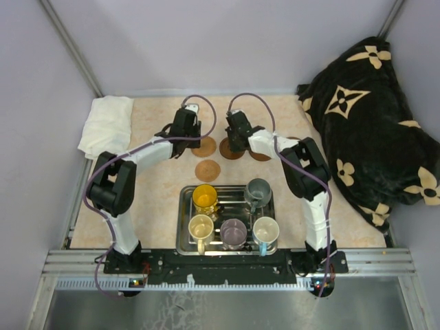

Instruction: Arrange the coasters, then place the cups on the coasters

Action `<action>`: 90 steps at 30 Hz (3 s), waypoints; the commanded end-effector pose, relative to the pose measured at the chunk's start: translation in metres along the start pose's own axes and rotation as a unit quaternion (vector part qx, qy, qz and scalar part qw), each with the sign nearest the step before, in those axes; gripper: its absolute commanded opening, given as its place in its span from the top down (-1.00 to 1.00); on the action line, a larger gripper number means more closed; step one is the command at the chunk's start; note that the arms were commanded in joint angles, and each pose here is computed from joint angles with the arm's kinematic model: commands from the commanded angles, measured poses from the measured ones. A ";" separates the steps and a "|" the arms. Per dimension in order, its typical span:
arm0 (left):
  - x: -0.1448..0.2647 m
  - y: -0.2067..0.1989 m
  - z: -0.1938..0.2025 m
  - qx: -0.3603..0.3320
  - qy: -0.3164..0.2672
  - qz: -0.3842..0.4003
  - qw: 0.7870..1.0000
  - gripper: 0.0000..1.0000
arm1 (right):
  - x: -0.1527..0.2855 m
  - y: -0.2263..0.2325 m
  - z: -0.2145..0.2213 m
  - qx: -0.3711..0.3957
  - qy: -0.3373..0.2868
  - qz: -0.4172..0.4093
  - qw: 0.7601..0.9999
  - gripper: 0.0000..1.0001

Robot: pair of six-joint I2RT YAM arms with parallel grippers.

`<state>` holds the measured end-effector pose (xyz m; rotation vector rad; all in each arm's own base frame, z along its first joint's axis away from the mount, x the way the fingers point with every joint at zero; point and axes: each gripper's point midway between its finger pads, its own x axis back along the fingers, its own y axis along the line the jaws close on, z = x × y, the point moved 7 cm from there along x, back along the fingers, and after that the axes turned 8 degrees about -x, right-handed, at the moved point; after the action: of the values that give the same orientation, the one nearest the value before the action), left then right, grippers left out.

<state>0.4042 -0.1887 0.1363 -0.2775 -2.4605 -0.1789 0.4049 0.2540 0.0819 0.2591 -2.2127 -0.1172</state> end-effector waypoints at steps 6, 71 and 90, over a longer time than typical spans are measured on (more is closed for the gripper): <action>0.005 -0.002 0.003 0.006 -0.010 0.019 1.000 0.15 | 0.001 -0.033 0.072 0.036 0.164 0.094 0.981 0.58; 0.024 -0.050 0.077 -0.085 0.118 0.286 0.947 0.22 | 0.092 0.015 -0.069 0.014 -0.131 0.041 0.990 0.06; 0.029 -0.013 0.129 -0.042 0.260 0.142 0.954 0.21 | 0.096 0.009 -0.069 0.021 -0.136 0.057 0.989 0.04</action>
<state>0.3359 -0.2122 0.0857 -0.7877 -2.0493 -0.1257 0.3949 0.2388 0.1642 0.1371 -2.3911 0.0031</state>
